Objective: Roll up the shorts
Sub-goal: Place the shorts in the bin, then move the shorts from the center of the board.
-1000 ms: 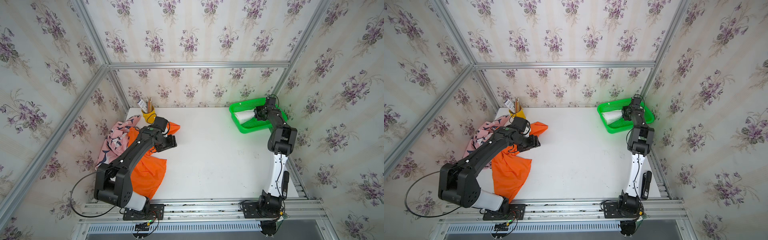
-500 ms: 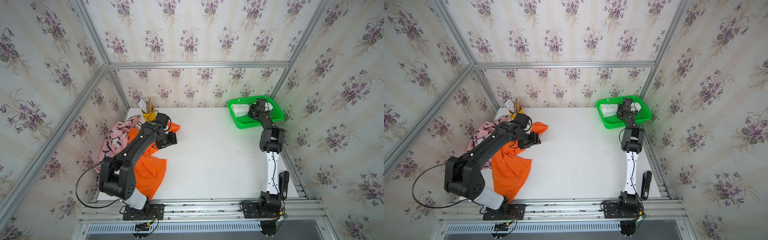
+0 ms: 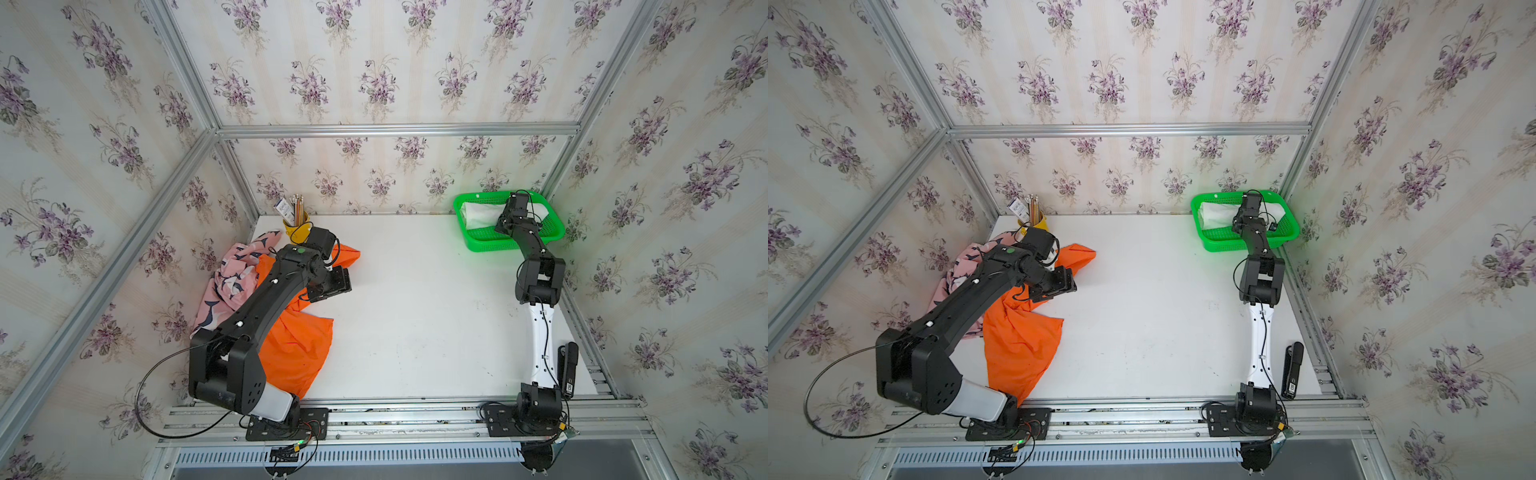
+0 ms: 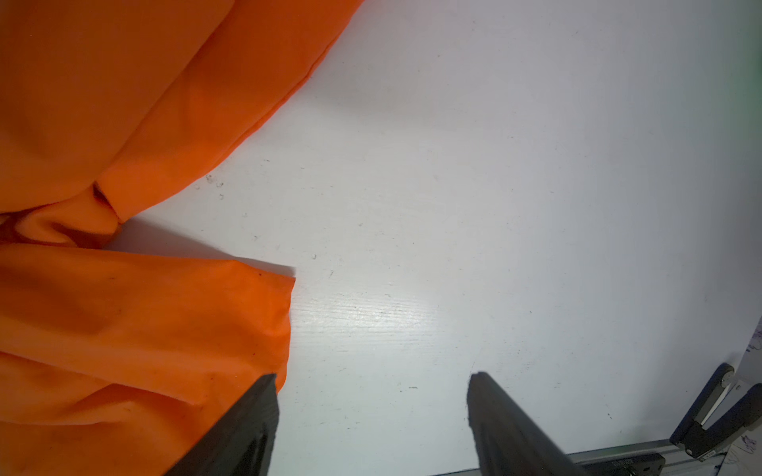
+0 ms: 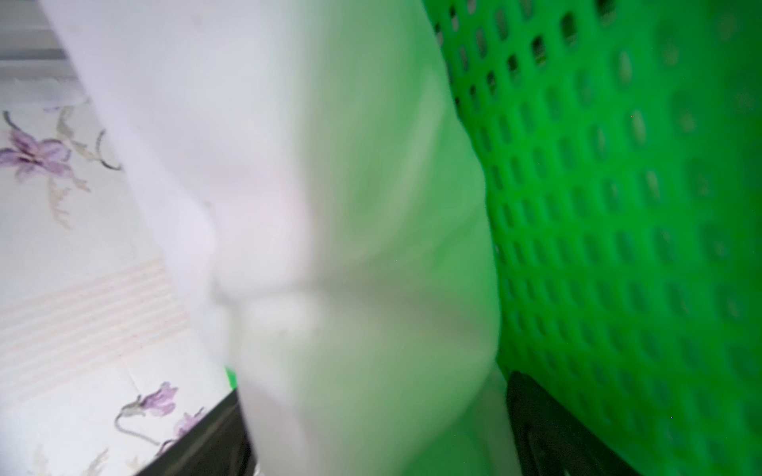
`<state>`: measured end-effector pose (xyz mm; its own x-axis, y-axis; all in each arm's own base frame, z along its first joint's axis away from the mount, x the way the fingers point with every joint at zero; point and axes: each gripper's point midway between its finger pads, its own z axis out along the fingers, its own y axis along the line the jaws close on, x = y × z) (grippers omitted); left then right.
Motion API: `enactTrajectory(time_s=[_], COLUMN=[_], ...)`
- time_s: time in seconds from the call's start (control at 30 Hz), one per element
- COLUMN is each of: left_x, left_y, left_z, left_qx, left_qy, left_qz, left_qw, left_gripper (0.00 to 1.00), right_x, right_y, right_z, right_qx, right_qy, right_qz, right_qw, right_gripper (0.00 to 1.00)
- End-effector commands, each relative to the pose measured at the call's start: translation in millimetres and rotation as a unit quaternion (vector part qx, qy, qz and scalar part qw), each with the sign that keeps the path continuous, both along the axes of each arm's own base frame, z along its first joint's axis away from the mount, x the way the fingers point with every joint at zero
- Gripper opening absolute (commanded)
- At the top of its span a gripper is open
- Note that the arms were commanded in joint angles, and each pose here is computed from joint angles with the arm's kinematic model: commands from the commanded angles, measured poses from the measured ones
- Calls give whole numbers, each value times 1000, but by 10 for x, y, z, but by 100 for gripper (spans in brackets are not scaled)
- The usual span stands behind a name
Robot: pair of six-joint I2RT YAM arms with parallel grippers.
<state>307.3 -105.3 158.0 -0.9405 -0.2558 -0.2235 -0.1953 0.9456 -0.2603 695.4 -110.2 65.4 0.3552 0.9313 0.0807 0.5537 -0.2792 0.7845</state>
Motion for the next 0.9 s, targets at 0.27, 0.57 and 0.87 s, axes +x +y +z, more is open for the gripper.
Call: enactTrajectory(time_s=[0.27, 0.57, 0.87], left_x=[-43, 435, 1115], left_y=[401, 873, 1278], left_z=[-66, -510, -890], left_qx=[62, 161, 292], left_qy=[4, 50, 82], left_qz=[16, 40, 36], left_qw=[998, 985, 952], left_gripper=[82, 84, 82], right_x=[-823, -896, -1759], right_y=[102, 834, 2173], right_z=[645, 1802, 1656], right_qx=[27, -227, -325], right_qy=[69, 5, -46], right_qz=[55, 320, 566], right_qw=[996, 920, 756], right_gripper=[99, 89, 86])
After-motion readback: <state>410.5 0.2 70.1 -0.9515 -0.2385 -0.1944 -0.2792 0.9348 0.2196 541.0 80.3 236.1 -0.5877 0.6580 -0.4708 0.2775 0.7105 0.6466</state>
